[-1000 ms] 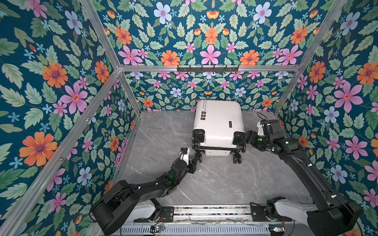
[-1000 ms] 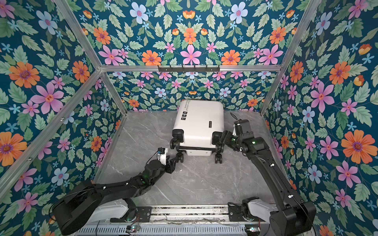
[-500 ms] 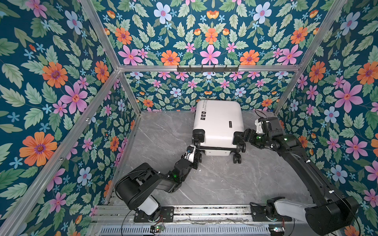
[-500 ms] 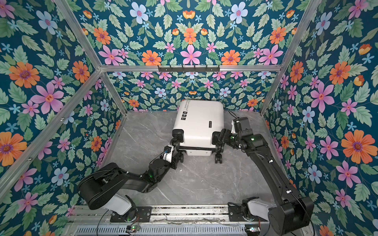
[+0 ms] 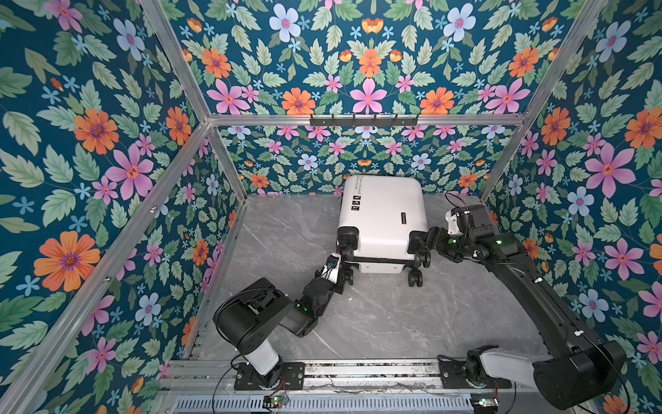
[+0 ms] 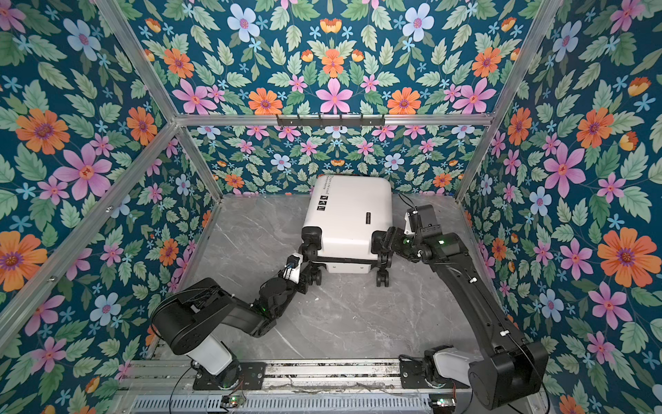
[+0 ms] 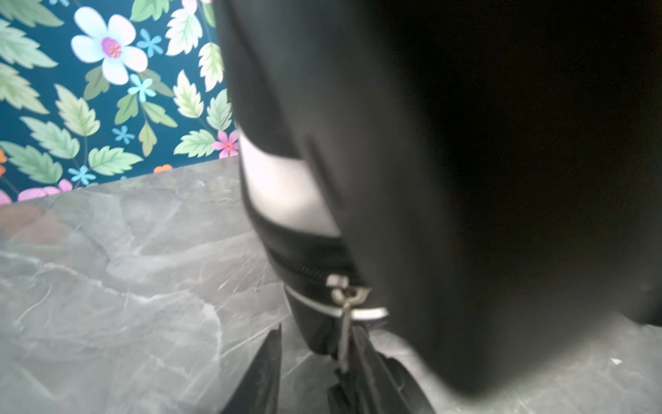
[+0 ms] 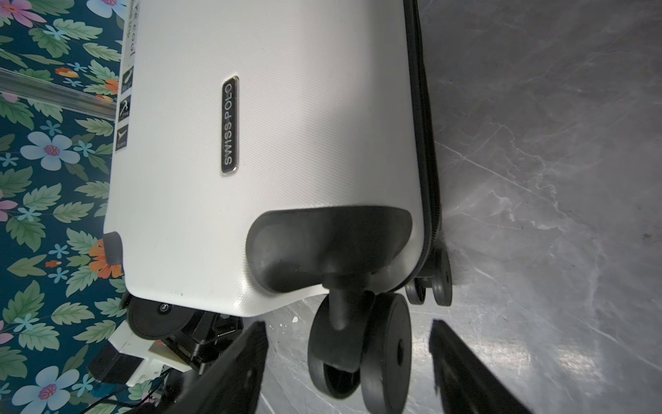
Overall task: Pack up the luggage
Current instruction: 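Grip the wheel housings near the floor with both grippers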
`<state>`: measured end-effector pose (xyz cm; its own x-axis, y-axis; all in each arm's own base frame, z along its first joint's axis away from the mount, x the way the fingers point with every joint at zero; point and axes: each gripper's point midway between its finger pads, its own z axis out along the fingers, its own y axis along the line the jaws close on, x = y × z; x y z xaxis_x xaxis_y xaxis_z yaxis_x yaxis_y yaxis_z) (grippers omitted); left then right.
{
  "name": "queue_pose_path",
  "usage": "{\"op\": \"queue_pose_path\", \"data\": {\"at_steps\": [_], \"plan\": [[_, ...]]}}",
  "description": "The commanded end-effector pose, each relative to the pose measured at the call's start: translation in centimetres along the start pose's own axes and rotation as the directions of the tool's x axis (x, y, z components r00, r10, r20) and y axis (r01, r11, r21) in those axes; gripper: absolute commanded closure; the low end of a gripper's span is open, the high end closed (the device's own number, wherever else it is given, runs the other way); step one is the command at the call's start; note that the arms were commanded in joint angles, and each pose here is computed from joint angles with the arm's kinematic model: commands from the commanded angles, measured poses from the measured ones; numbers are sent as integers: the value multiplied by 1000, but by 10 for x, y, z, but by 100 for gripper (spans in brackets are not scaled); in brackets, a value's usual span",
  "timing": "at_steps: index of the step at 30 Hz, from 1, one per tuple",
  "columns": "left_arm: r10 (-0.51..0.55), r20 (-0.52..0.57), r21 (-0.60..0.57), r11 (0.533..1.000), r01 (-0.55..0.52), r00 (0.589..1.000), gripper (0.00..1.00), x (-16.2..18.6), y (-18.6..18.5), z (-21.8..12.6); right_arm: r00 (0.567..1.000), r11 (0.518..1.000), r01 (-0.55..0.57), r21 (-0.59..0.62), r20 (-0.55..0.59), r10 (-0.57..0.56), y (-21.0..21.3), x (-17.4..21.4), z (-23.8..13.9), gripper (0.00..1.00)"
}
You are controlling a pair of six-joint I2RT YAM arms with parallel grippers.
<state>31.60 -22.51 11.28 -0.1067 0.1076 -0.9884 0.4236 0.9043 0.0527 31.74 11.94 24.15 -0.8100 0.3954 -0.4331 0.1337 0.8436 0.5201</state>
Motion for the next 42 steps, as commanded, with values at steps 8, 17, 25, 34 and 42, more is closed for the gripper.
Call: {"op": "queue_pose_path", "data": {"at_steps": [8,17,25,34,42], "plan": [[53,36,36,998,-54,998,65,-8,-8,6,999,1000,-26,3,-20,26,-2,6,-3,30],[69,51,23,997,-70,996,78,-12,-7,10,999,999,-36,3,-31,36,-2,8,-1,31],[71,56,5,997,-72,996,95,-15,-4,9,999,999,-38,1,-34,38,-2,9,0,31],[42,42,48,998,-44,998,100,-15,-8,4,999,1000,-21,-3,-27,21,-1,8,-2,27],[-11,27,56,998,9,1000,100,-18,-7,-4,999,1000,22,1,-24,-22,2,2,-1,10]]}}
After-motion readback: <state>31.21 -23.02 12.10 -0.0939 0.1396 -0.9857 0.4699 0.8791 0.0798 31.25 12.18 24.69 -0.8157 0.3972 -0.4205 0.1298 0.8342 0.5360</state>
